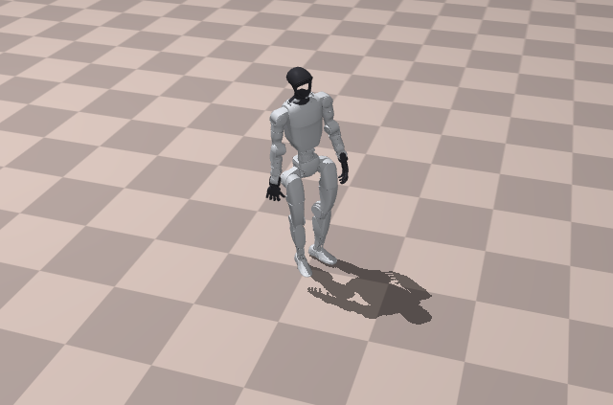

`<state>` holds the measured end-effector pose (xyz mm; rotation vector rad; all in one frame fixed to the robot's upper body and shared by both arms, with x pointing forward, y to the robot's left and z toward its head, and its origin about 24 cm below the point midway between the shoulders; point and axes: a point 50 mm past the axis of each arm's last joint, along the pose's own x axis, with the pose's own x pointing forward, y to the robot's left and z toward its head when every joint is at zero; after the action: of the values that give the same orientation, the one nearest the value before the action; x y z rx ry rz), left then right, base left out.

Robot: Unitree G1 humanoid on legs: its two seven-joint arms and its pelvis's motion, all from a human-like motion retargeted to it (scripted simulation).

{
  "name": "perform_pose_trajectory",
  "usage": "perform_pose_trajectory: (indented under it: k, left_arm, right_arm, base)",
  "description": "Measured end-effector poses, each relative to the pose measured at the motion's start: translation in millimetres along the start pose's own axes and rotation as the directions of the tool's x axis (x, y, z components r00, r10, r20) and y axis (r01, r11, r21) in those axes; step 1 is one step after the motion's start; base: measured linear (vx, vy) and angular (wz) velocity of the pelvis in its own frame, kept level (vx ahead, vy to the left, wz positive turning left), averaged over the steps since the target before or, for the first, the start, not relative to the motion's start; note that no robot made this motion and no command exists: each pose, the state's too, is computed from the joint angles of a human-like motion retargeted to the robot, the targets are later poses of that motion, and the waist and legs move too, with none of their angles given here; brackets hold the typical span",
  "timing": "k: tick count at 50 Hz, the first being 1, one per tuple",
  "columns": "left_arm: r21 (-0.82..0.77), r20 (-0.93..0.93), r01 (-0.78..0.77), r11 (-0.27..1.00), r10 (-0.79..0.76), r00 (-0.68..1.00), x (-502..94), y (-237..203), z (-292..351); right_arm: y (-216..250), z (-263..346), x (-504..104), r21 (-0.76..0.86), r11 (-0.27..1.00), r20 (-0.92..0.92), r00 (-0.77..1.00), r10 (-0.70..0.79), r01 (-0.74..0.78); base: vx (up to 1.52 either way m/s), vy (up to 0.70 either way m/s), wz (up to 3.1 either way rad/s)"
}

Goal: Upper body actions

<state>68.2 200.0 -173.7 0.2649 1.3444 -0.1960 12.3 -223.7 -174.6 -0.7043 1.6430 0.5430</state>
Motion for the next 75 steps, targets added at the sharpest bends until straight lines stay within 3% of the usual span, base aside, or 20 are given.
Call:
perform_pose_trajectory:
  k: [7, 10, 17, 23, 40, 75]
  left_arm:
    - [-0.382, -0.181, 0.183, 0.906, -0.268, 0.946, -7, -54, -37]
    - [-0.439, -0.186, 0.183, 0.879, -0.288, 0.939, -8, -70, -41]
    - [-0.223, -0.282, 0.108, 0.969, -0.17, 0.944, -8, -83, -46]
    - [-0.183, -0.318, 0.138, 0.973, -0.191, 0.929, -7, -73, -43]
    - [-0.236, -0.322, 0.115, 0.965, -0.189, 0.928, -6, -65, -36]
    - [-0.211, -0.347, 0.146, 0.966, -0.214, 0.913, -8, -70, -38]
  right_arm:
    - [1, 7, 0, -0.026, 1.0, 0.025, 1.0, -0.014, 0.014]
    - [-1, 13, -1, -0.043, 0.999, 0.066, 0.998, -0.022, 0.024]
    - [-3, 26, -2, -0.013, 1.0, 0.145, 0.989, -0.021, 0.023]
    - [1, 29, -2, -0.001, 1.0, 0.169, 0.986, 0.008, -0.007]
    - [4, 11, 0, -0.031, 0.999, 0.029, 0.999, 0.03, -0.029]
    - [3, 16, -1, -0.033, 0.999, 0.055, 0.998, 0.024, -0.023]
  base:
    - [0.0, 0.0, 0.0]
    - [0.0, 0.0, 0.0]
    - [0.0, 0.0, 0.29]
    - [0.01, -0.01, -0.3]
    - [0.0, 0.0, -0.06]
    - [0.0, 0.0, 0.01]
